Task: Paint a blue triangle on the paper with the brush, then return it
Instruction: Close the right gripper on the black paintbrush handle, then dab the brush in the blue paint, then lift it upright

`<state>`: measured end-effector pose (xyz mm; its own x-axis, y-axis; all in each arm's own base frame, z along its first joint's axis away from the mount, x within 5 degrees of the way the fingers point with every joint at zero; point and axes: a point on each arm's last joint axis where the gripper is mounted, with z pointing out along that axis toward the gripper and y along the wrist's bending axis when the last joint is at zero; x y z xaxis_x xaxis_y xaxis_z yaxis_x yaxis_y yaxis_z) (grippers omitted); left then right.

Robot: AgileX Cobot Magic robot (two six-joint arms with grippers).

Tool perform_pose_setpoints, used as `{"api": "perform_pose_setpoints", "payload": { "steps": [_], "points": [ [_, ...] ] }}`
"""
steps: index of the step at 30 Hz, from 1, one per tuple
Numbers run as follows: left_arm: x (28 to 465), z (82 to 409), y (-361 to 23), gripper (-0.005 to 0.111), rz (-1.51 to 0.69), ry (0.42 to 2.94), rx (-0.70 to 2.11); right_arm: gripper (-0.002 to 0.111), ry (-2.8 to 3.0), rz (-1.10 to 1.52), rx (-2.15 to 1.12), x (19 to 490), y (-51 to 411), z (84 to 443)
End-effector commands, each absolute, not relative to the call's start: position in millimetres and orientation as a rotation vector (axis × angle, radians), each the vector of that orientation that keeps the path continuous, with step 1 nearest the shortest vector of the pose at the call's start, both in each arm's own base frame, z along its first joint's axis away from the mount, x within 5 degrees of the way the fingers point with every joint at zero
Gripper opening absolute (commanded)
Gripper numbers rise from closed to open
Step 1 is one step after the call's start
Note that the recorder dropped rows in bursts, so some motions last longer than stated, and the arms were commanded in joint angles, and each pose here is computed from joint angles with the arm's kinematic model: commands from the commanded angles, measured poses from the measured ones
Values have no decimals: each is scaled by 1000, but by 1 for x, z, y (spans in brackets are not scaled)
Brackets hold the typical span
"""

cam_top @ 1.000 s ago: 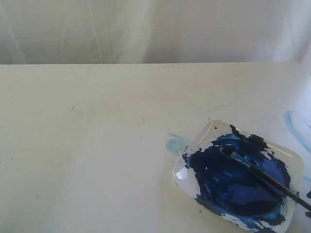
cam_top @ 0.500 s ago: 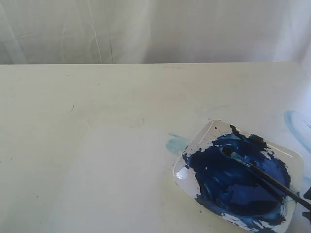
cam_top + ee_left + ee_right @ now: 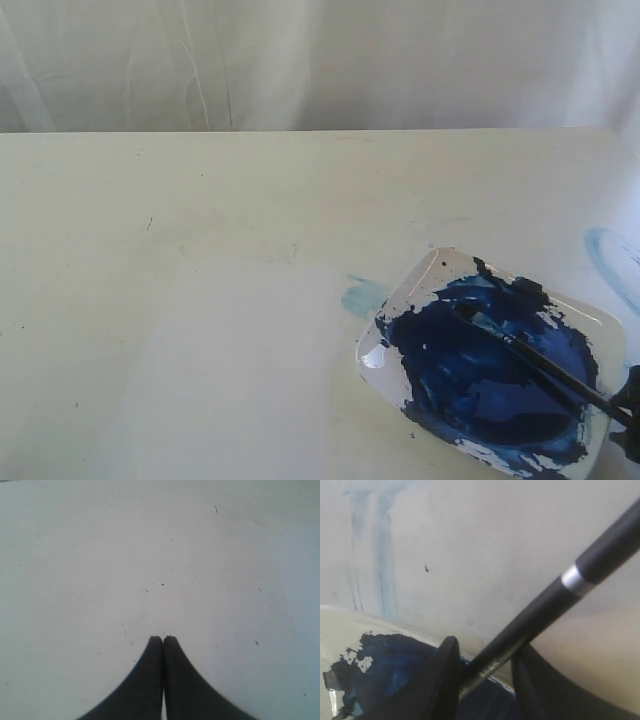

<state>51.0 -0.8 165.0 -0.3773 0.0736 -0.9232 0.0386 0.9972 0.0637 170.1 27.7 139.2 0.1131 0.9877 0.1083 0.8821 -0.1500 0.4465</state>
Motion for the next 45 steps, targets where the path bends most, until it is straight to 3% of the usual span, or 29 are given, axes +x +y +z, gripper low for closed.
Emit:
{"api": "perform_pose_setpoints", "payload": {
  "steps": [1, 9, 16, 41, 45],
  "points": [
    [51, 164, -1, 0, 35, 1955, 84, 32, 1846, 550, 2124, 169, 27, 138],
    [51, 164, -1, 0, 35, 1955, 84, 32, 1860, 490, 2147, 166, 25, 136],
    [51, 164, -1, 0, 35, 1955, 84, 23, 1857, 497, 2147, 166, 25, 136],
    [51, 164, -1, 0, 35, 1955, 84, 23, 1819, 505, 2154, 168, 19, 137],
    [51, 164, -1, 0, 35, 1955, 84, 15, 1817, 514, 2150, 169, 19, 137]
  ]
}}
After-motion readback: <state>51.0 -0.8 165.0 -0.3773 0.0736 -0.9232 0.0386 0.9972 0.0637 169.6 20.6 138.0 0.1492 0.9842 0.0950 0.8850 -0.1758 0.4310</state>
